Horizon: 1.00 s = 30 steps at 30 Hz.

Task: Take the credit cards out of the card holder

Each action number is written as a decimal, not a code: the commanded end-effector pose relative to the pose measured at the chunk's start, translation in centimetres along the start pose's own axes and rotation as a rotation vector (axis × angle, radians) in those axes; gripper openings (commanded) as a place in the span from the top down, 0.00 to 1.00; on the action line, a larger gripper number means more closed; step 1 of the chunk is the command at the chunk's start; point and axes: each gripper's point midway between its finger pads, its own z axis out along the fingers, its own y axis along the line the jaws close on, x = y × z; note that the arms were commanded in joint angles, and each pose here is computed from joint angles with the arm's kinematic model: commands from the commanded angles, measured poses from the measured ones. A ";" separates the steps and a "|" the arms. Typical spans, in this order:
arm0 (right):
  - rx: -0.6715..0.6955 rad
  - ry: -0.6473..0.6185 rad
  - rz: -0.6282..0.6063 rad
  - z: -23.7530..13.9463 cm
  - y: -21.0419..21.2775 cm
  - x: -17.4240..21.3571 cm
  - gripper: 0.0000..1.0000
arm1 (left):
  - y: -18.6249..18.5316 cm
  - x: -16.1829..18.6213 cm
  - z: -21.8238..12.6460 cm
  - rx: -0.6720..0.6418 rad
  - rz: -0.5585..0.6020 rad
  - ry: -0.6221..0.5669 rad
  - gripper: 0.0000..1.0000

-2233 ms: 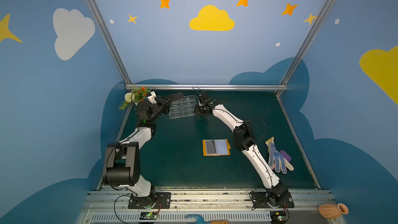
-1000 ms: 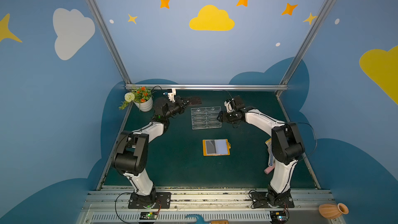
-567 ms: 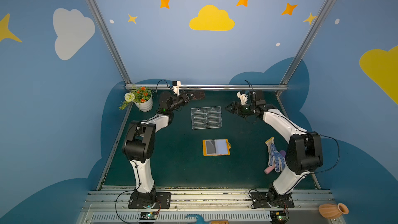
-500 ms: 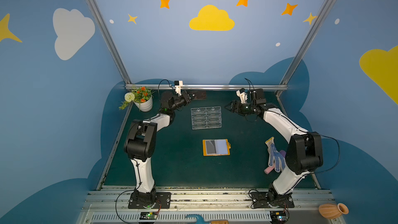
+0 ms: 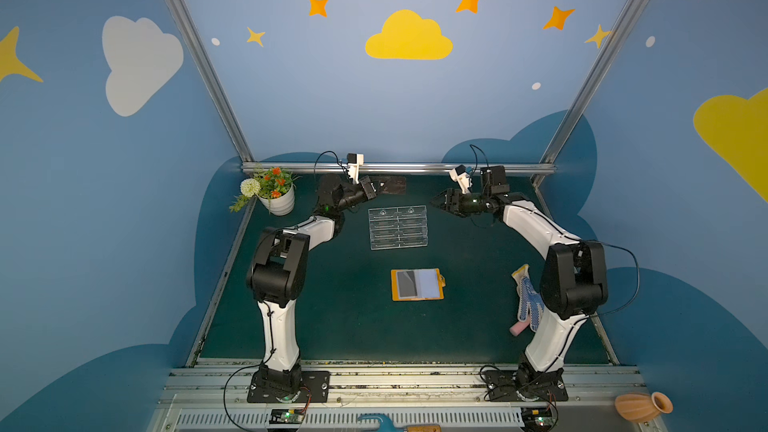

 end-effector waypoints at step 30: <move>-0.374 -0.015 -0.206 2.2 6.1 -2.5 0.64 | -1.5 3.3 4.0 0.099 -0.003 0.105 0.96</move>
